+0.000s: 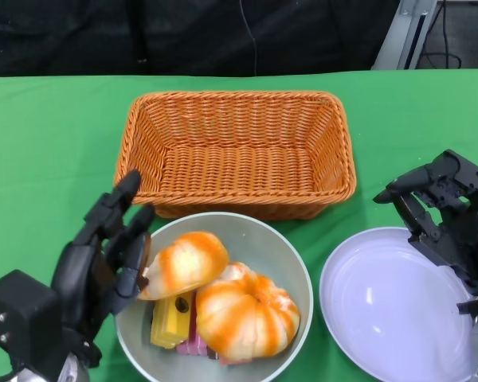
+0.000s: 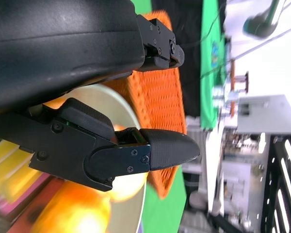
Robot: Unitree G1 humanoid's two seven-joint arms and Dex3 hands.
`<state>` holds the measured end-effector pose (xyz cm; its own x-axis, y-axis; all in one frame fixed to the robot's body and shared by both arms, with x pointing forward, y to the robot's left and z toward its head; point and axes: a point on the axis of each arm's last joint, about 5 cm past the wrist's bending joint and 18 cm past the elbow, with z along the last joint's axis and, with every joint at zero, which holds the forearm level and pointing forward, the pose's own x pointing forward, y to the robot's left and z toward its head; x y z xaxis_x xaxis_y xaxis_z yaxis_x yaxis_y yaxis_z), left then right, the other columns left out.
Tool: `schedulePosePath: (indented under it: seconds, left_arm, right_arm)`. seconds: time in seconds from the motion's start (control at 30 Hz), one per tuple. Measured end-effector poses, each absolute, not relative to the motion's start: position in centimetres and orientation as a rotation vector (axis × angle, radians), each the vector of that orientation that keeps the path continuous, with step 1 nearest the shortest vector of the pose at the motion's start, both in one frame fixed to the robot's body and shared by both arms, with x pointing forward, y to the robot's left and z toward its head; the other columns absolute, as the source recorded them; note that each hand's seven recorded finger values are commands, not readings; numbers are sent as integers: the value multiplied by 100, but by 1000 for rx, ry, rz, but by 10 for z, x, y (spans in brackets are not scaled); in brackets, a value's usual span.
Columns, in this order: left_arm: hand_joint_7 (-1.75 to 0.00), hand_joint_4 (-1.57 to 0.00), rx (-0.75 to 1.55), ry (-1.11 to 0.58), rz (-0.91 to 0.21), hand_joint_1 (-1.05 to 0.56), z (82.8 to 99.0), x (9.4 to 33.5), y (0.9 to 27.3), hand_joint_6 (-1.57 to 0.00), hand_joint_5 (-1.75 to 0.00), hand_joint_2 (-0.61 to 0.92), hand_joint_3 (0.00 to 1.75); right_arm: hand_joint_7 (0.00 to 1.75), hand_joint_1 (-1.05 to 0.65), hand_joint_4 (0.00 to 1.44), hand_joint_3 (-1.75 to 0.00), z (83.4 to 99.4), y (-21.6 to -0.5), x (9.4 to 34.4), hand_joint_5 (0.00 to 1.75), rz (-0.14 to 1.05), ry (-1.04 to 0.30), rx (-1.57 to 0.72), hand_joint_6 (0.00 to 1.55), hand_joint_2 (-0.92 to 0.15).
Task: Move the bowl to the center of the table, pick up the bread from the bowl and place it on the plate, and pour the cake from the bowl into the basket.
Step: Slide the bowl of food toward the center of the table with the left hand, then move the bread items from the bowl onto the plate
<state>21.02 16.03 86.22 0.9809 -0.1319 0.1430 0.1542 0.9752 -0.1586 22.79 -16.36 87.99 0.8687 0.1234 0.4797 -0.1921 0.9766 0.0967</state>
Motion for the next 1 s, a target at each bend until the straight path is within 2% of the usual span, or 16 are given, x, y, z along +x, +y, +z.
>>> schedulePosePath:
  seconds: [0.17, 0.33, 0.47, 0.57, 0.63, 0.73, 0.83, 0.93, 1.0]
  left_arm:
    - [-4, -39, -102, -209, -29, -72, 867, 219, 167, -33, -5, 92, 45]
    - [-7, -69, -126, -337, 60, -67, 872, 225, 174, -64, -10, 92, 26]
    - [-7, -81, -179, -438, 101, -70, 876, 227, 176, -77, -11, 92, 19]
    - [-6, -95, -199, -501, 124, -44, 880, 227, 178, -89, -12, 92, 13]
    - [-10, -106, -203, -533, 131, -20, 883, 229, 178, -103, -16, 92, 20]
    - [-14, -115, -174, -577, 122, -15, 890, 237, 180, -115, -20, 92, 23]
    - [-16, -122, -114, -567, 96, -12, 889, 245, 187, -122, -26, 92, 27]
    - [-17, -98, -66, -502, 77, -11, 880, 249, 190, -124, -86, 92, 27]
    - [-19, -93, -39, -452, 68, -10, 873, 249, 191, -125, -99, 92, 28]
  right_arm:
    - [111, -7, 74, -44, 880, -164, 228, 133, 163, -495, 140, 70, -92]
    - [110, -8, 74, -42, 879, -164, 228, 133, 162, -490, 141, 71, -92]
    - [110, -9, 73, -43, 877, -164, 227, 134, 165, -481, 151, 70, -92]
    - [110, -8, 73, -43, 876, -164, 227, 134, 165, -478, 155, 71, -92]
    - [110, -8, 73, -42, 876, -165, 227, 134, 163, -478, 157, 70, -92]
    - [106, -7, 73, -42, 876, -165, 227, 131, 160, -479, 149, 70, -92]
    - [87, -8, 71, -40, 876, -167, 227, 123, 153, -477, 126, 72, -90]
    - [68, -15, 64, -36, 879, -173, 227, 119, 143, -487, 101, 71, -83]
    - [61, -23, 61, -26, 882, -177, 227, 117, 151, -501, 79, 69, -85]
